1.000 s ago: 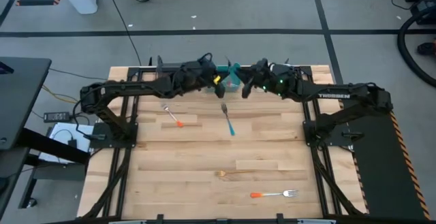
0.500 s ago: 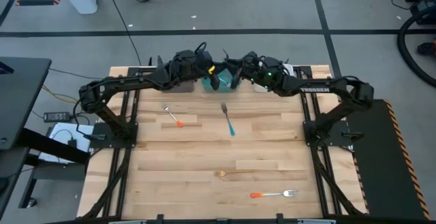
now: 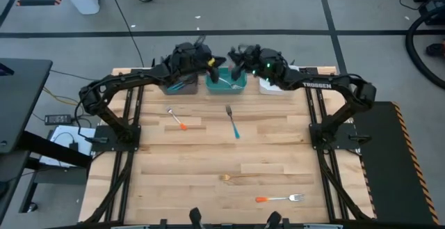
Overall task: Sort silverware by color (type)
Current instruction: Put the bottom left orange fork into the blue bin
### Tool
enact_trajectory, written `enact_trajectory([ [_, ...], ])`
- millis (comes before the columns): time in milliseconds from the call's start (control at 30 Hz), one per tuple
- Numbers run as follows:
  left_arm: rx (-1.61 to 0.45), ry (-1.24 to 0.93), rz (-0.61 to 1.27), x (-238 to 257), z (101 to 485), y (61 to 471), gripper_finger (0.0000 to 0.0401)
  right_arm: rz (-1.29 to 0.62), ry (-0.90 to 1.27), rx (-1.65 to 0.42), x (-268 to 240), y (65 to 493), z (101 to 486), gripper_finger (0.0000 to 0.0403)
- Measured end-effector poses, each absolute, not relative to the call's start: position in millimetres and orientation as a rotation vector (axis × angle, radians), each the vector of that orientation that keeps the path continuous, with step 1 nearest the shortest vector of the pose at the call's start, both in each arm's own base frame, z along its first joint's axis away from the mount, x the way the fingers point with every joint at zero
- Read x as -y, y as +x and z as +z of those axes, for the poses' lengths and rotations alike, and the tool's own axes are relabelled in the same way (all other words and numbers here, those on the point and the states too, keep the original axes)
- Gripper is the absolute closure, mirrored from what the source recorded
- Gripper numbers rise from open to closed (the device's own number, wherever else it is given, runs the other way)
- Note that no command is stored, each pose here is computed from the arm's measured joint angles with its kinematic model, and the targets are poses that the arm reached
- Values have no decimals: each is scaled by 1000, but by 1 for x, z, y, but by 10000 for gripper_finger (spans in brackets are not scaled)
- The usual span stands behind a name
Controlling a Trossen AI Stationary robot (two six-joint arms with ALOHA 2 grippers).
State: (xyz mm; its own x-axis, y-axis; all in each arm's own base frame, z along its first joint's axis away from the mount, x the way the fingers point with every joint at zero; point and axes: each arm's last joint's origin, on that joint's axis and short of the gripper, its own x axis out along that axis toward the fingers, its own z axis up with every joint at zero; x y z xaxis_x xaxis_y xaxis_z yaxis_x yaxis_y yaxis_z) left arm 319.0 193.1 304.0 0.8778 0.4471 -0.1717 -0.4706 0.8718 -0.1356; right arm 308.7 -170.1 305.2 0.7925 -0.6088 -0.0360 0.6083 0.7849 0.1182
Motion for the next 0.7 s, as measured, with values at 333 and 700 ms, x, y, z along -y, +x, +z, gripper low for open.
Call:
enact_trajectory([
  [333, -142, -218, 550, -229, 302, 293, 322, -698, 129, -129, 205, 288, 291, 395],
  [700, -136, -237, 508, -247, 302, 278, 323, -565, 187, -300, 217, 306, 239, 393],
])
